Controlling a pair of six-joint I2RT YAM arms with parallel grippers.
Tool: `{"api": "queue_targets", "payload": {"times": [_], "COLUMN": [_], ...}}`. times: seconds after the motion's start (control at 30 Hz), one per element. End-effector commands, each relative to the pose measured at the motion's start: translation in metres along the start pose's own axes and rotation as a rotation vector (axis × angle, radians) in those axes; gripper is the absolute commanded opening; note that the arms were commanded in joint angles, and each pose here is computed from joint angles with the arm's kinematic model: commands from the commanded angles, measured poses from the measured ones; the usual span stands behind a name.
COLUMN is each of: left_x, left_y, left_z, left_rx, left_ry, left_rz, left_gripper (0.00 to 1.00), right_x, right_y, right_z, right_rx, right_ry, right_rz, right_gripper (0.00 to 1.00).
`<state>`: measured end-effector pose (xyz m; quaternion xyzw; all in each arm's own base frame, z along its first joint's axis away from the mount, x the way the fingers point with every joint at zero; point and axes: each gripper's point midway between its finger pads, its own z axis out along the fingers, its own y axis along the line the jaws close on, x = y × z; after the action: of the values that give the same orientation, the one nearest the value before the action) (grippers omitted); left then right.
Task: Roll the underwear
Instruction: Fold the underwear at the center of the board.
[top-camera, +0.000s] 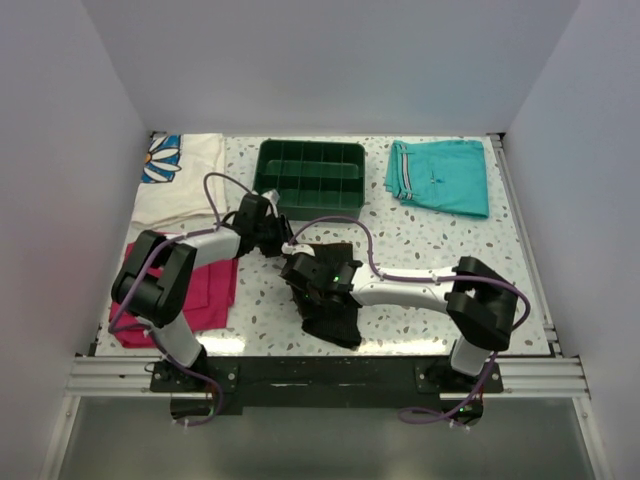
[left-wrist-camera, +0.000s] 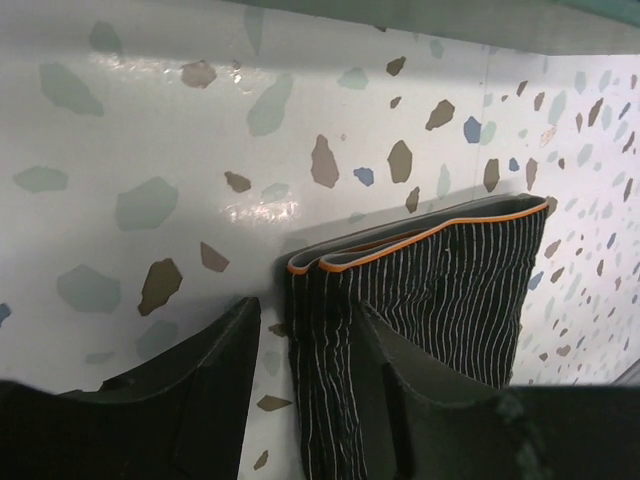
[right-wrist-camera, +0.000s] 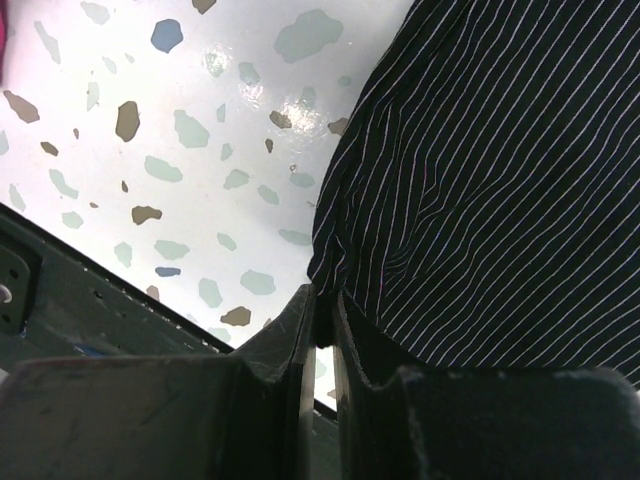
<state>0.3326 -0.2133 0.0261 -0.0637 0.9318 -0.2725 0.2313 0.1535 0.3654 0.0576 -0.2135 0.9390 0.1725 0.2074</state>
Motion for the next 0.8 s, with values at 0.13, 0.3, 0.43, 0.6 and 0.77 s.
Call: {"api": "queue_targets", "payload": {"times": [0.13,0.3,0.43,0.6,0.77], "left_x": [-0.008,-0.004,0.007,0.010,0.008], "left_y": [-0.014,-0.002,0.008,0.011,0.011], "left_z": [0.005,0.011,0.020,0.023,0.023], "left_rx": [0.088,0.034,0.014,0.016,0.013], "left_ry": [-0.021,0.001,0.032,0.032,0.023], "left_rz": [0.012,0.014,0.010,0.001,-0.005], "left_gripper": [0.56,0.57,0.50,0.38,0.24], "right_x": [0.000,0.000,0.000,0.000,0.001], "right_y": [0.002,0.001,0.001,0.002,-0.001], "right_z": [0.005,0.006,0.006,0.007,0.006], "right_rx": [-0.015,-0.011,-0.013,-0.015,-0.006], "right_ry": [0.006,0.011,0.009,0.012,0.015], "right_rz": [0.023,0.020,0.019,0.017,0.015], "right_gripper": [0.13,0.14,0.14,0.14,0.15]}}
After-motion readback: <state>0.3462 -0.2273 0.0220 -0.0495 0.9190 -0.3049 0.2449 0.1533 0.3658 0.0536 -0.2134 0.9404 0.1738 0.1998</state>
